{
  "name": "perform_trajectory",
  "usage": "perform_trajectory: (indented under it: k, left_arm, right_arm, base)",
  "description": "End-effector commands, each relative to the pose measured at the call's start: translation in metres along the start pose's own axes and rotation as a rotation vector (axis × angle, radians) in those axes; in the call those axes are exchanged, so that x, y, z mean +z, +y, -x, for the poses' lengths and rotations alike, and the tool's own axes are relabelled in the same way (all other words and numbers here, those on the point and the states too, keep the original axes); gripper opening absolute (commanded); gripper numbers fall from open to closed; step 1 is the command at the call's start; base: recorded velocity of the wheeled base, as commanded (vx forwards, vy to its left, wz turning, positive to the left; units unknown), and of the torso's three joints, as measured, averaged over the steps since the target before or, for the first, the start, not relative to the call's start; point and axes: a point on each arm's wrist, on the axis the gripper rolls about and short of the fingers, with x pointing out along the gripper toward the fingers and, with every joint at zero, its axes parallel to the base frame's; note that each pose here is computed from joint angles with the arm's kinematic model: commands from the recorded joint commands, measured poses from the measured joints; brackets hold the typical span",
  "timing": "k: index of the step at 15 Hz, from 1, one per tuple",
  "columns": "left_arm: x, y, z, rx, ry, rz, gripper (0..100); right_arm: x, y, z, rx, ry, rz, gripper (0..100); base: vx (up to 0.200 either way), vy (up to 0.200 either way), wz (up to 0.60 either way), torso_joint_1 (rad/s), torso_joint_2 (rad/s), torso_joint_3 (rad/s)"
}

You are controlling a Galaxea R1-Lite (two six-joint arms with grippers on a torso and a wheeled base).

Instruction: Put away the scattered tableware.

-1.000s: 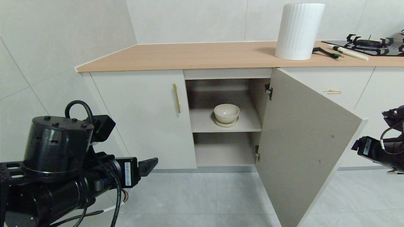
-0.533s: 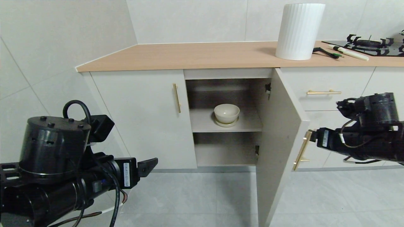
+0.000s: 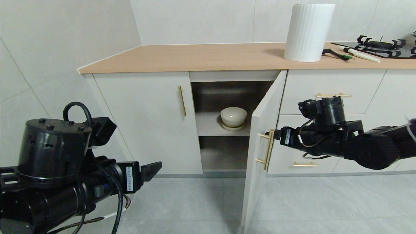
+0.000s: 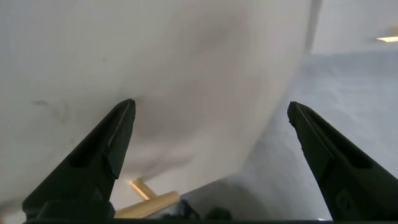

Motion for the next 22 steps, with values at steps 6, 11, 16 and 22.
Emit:
perform_trajectory:
  k: [6,11,16,22]
  left_arm:
    - [0.000,-0.001,-0.001,0.003,0.001,-0.003,100]
    - [0.000,0.000,0.001,0.002,-0.003,-0.012,100]
    - [0.000,0.000,0.000,0.004,0.001,-0.012,100]
    - [0.000,-0.001,-0.003,0.011,0.002,-0.014,100]
  right_arm:
    - [-0.028,0.000,-0.035,-0.008,0.055,-0.037,100]
    - [-0.036,0.006,-0.051,0.029,-0.005,-0.070,100]
    - [-0.045,0.009,-0.069,0.018,-0.095,-0.068,100]
    - [-0.033,0.020,-0.092,0.039,-0.190,-0.269,100]
  base:
    - [0.000,0.000,0.00,0.000,0.00,0.000]
    - [0.080,0.000,0.00,-0.001,0.00,0.000]
    - [0.200,0.000,0.00,0.000,0.00,0.000]
    - [0.067,0.000,0.00,0.003,0.00,0.002]
